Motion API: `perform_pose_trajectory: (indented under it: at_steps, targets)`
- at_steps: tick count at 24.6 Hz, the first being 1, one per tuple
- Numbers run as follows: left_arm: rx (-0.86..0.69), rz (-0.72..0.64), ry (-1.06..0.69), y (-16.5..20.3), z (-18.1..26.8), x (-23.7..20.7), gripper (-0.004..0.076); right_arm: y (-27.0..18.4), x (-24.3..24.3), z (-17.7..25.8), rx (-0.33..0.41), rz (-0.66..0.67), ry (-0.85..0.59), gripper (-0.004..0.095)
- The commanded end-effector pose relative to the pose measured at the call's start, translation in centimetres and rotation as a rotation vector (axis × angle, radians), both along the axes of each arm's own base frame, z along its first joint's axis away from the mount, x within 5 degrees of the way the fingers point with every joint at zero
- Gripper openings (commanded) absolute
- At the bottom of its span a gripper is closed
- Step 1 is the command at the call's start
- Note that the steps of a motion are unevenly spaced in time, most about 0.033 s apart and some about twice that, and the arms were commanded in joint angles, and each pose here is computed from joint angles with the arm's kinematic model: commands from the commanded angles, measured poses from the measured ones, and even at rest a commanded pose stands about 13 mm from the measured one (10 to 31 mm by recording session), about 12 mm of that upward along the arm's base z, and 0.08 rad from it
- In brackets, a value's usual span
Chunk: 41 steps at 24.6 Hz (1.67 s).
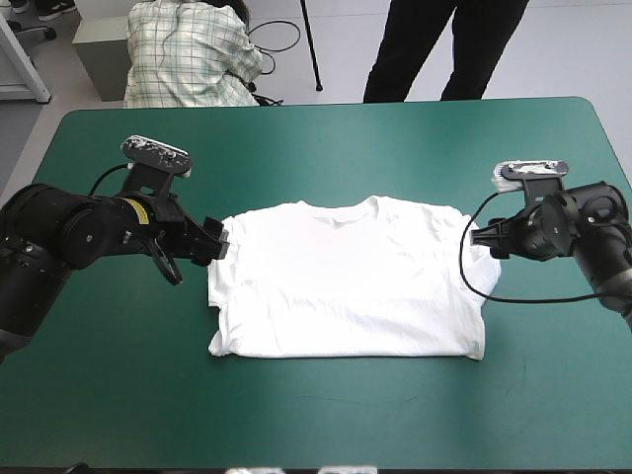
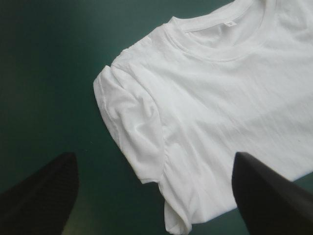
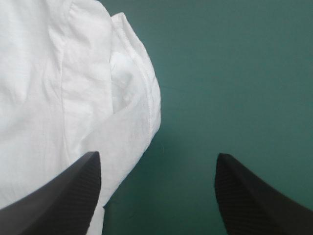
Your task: Fold the cloth
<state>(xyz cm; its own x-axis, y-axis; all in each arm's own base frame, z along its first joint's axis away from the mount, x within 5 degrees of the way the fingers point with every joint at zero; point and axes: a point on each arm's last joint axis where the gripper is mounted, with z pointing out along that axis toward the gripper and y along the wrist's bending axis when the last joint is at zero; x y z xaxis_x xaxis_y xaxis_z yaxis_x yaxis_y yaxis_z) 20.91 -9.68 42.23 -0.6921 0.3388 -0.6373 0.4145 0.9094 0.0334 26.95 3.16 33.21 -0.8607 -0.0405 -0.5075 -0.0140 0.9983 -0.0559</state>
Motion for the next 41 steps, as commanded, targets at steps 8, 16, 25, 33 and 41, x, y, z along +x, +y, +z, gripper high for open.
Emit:
perform_pose_trajectory:
  at_steps: [8, 16, 25, 33, 41]
  targets:
    - [-0.015, 0.001, -0.011, 0.3, 1.3, -1.0, 0.0617, -0.4, 5.8, -6.2, -0.005, -0.029, 0.107, 0.0484]
    - [-0.020, 0.034, 0.018, 0.5, 1.1, -1.2, 0.0617, -0.1, 7.8, -12.2, 0.032, 0.009, 0.294, 0.0389]
    - [0.027, 0.048, 0.055, 0.9, 0.9, -1.4, 0.0616, 0.2, 8.2, -11.1, 0.061, 0.011, 0.284, -0.0017]
    - [0.033, 0.052, 0.038, 0.9, 0.9, -1.3, 0.0616, 3.2, 7.3, -3.2, 0.250, 0.174, 0.074, -0.0017]
    - [0.033, 0.051, 0.045, 0.9, 0.9, -1.3, 0.0616, 6.7, 8.1, -6.8, 0.233, 0.253, 0.181, -0.0017]
